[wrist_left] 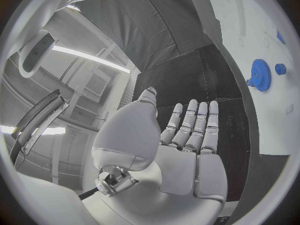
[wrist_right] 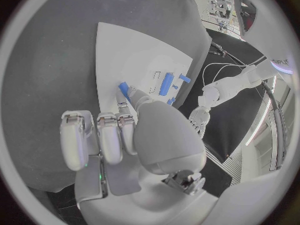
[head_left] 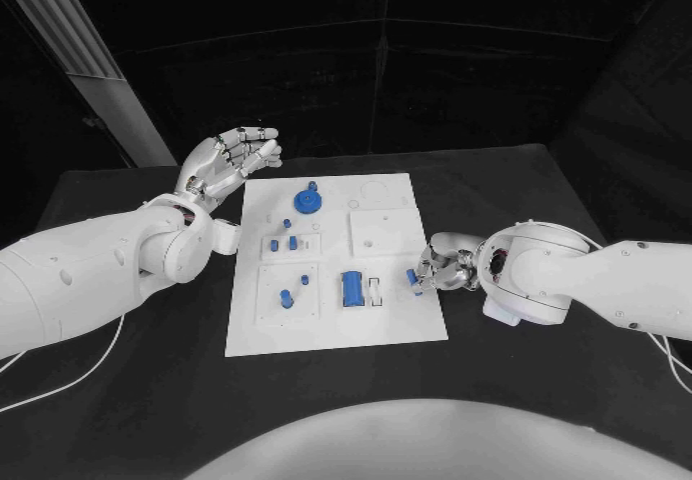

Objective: Assemble the parts on the task board

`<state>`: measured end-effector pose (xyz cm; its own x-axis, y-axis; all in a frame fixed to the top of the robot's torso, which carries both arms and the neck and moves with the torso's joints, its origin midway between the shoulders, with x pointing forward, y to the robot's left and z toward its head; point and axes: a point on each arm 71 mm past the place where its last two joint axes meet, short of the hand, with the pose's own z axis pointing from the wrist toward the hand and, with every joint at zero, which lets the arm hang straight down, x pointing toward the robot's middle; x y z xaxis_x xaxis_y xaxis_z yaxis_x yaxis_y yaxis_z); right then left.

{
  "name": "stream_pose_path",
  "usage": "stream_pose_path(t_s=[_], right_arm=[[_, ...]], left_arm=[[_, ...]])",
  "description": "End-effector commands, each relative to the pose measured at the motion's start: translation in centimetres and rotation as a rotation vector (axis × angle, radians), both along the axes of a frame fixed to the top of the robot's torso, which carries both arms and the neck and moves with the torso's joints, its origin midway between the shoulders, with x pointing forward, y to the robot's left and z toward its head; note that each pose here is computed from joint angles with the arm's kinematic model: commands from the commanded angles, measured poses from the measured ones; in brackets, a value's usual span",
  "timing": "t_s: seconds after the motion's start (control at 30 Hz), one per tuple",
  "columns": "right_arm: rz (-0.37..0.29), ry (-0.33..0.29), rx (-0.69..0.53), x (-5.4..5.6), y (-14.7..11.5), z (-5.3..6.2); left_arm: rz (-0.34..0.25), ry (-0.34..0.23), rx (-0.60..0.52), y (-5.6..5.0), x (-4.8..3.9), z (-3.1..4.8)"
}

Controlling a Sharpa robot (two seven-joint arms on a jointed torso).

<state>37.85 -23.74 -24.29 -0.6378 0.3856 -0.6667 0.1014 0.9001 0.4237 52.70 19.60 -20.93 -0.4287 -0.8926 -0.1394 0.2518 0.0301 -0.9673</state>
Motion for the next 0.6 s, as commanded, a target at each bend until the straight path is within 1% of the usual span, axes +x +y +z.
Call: stream_pose_path(t_s=[0.03, 0.13, 0.3, 0.47, 0.6], right_arm=[[-0.019, -0.043, 0.088, 0.02, 0.25, 0.28], [-0.023, -0.053, 0.128, 0.01, 0.37, 0.43], [-0.029, -0.05, 0.184, 0.02, 0.58, 0.52], [-0.037, -0.037, 0.227, 0.05, 0.72, 0.51], [-0.046, -0.014, 0.255, 0.04, 0.82, 0.41]], left_arm=[[-0.025, -0.094, -0.055, -0.11, -0.24, 0.82], [-0.025, -0.093, -0.055, -0.11, -0.23, 0.81], [-0.026, -0.092, -0.054, -0.12, -0.23, 0.79], [-0.026, -0.092, -0.054, -0.14, -0.23, 0.78], [-0.026, -0.091, -0.054, -0.13, -0.22, 0.78]])
